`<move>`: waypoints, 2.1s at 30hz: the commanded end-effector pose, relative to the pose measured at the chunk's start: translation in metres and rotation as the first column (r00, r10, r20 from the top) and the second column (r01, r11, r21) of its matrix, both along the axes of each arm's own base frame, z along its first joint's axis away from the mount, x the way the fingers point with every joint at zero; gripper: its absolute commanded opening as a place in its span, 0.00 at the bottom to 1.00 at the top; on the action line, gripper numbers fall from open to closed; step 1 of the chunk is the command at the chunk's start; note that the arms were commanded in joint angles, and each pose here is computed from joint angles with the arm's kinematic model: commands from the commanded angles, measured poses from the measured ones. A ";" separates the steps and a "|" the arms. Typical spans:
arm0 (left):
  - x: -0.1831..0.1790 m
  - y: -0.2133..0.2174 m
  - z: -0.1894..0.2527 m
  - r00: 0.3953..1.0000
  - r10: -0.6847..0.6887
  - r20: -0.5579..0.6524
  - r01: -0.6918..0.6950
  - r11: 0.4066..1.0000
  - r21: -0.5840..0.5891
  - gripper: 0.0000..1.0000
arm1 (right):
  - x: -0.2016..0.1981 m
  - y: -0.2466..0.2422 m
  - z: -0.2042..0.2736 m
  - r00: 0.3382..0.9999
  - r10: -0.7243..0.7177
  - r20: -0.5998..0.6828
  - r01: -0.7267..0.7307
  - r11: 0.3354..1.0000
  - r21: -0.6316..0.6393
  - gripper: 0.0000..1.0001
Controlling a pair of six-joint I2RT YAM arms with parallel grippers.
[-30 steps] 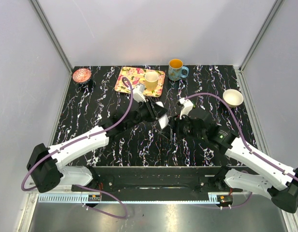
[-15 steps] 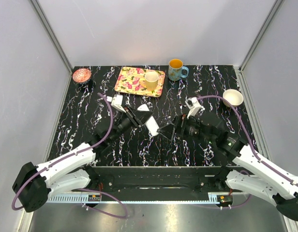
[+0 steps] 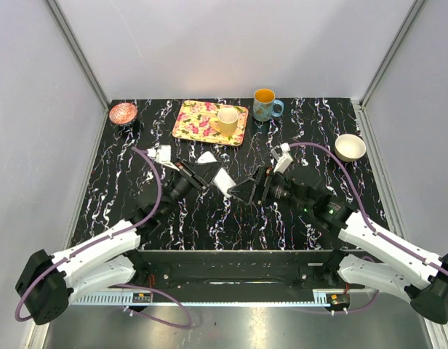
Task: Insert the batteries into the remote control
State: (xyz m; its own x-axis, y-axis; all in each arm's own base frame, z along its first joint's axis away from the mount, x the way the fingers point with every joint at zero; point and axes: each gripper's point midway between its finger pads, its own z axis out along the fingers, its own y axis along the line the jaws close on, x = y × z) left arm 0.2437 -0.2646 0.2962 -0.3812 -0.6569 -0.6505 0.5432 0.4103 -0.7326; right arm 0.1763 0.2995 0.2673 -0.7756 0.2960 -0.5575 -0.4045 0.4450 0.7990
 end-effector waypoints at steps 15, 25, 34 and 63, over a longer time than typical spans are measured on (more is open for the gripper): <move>0.015 0.038 0.001 0.978 0.201 -0.050 -0.203 0.978 -0.052 0.00 | 0.025 -0.009 -0.003 0.983 -0.182 -0.040 0.183 0.982 0.049 0.62; 0.016 0.034 0.006 0.981 0.192 -0.025 -0.193 0.979 -0.058 0.00 | 0.021 0.026 0.017 0.997 -0.046 -0.069 0.058 0.982 0.181 0.67; 0.015 0.031 0.003 0.981 0.191 -0.016 -0.192 0.981 -0.038 0.00 | 0.027 0.034 0.023 0.998 -0.039 -0.059 0.051 0.976 0.212 0.66; 0.019 0.051 0.003 0.952 0.305 -0.007 -0.305 0.952 -0.036 0.00 | 0.029 0.043 0.000 0.980 -0.032 -0.195 0.083 0.961 0.262 0.54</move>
State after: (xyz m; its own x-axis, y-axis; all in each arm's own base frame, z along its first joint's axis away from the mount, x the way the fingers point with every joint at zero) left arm 0.2632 -0.2252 0.2716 -0.2408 -0.7122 -0.6593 0.3731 0.5592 -0.7404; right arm 0.2105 0.3382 0.2477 -0.8293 0.4585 -0.3194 -0.1946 0.2989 0.9342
